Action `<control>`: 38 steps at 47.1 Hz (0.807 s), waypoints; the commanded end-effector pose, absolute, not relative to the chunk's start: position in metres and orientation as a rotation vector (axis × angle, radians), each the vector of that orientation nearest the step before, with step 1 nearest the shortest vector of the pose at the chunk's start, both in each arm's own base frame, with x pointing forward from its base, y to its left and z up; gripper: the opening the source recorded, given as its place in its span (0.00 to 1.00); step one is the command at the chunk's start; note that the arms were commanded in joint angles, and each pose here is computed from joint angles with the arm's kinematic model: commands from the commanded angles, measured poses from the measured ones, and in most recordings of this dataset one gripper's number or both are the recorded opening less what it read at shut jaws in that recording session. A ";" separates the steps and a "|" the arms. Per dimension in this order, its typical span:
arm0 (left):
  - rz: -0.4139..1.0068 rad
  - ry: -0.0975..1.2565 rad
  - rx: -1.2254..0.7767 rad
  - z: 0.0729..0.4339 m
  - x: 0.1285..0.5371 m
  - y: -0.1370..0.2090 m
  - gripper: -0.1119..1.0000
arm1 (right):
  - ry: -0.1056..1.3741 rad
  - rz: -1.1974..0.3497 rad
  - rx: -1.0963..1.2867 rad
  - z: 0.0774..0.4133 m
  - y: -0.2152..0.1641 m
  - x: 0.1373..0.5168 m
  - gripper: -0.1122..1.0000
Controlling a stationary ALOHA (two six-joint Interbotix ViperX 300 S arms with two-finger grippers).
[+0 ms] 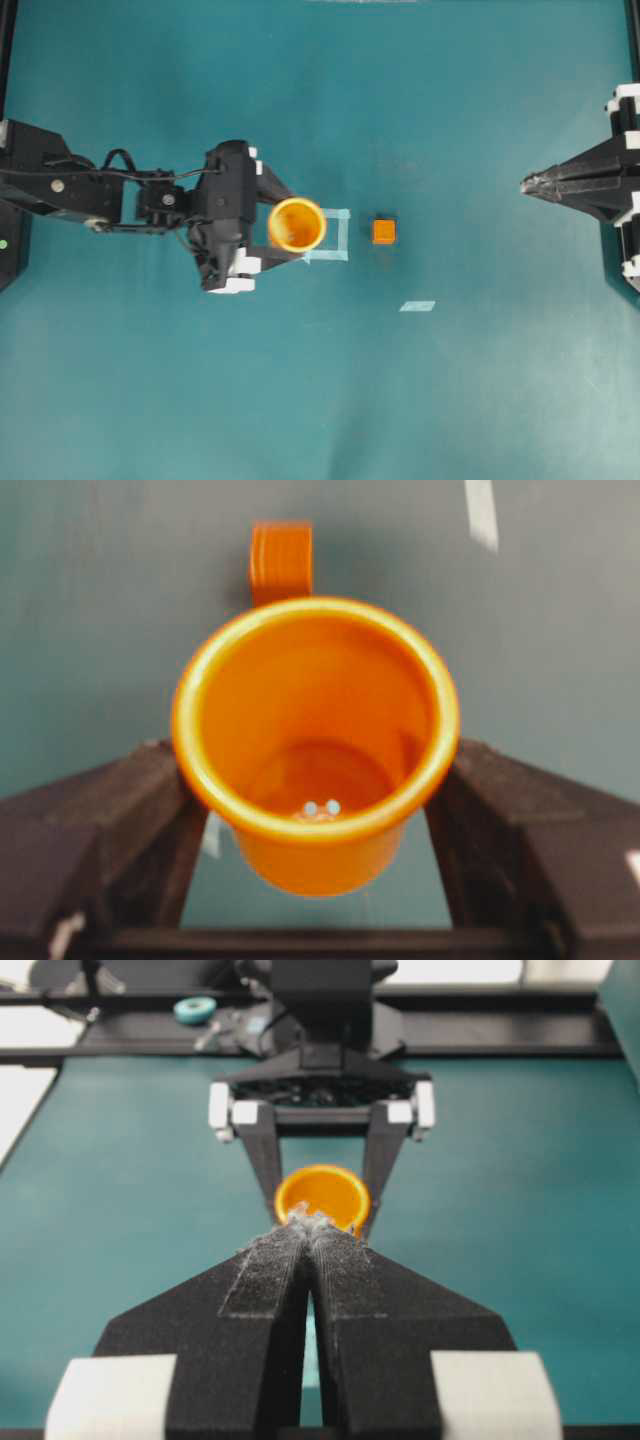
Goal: Move the cup to the right with left arm.
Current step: 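Lift the orange cup with the left gripper and carry it rightward, then extend the left arm to carry the cup toward the right gripper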
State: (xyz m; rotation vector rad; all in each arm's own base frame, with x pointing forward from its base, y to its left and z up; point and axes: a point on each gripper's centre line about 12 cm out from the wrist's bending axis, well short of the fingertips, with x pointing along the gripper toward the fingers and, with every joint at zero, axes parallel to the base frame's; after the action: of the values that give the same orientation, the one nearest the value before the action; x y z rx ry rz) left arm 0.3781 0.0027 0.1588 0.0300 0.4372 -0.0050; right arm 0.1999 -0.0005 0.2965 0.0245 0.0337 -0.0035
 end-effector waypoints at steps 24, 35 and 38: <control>-0.015 0.293 0.103 0.198 0.462 0.003 0.68 | 0.003 -0.003 0.026 0.313 0.000 0.202 0.09; -0.014 0.288 0.107 0.202 0.496 0.003 0.68 | 0.002 -0.003 0.026 0.313 0.000 0.202 0.09; -0.014 0.285 0.107 0.204 0.505 0.003 0.68 | -0.002 -0.003 0.026 0.314 0.000 0.202 0.09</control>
State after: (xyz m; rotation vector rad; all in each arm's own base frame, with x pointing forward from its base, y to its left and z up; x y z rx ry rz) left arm 0.4906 0.0039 0.1815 0.1030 0.3420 -0.0144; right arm 0.2000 -0.0005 0.2990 0.0245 0.0368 -0.0034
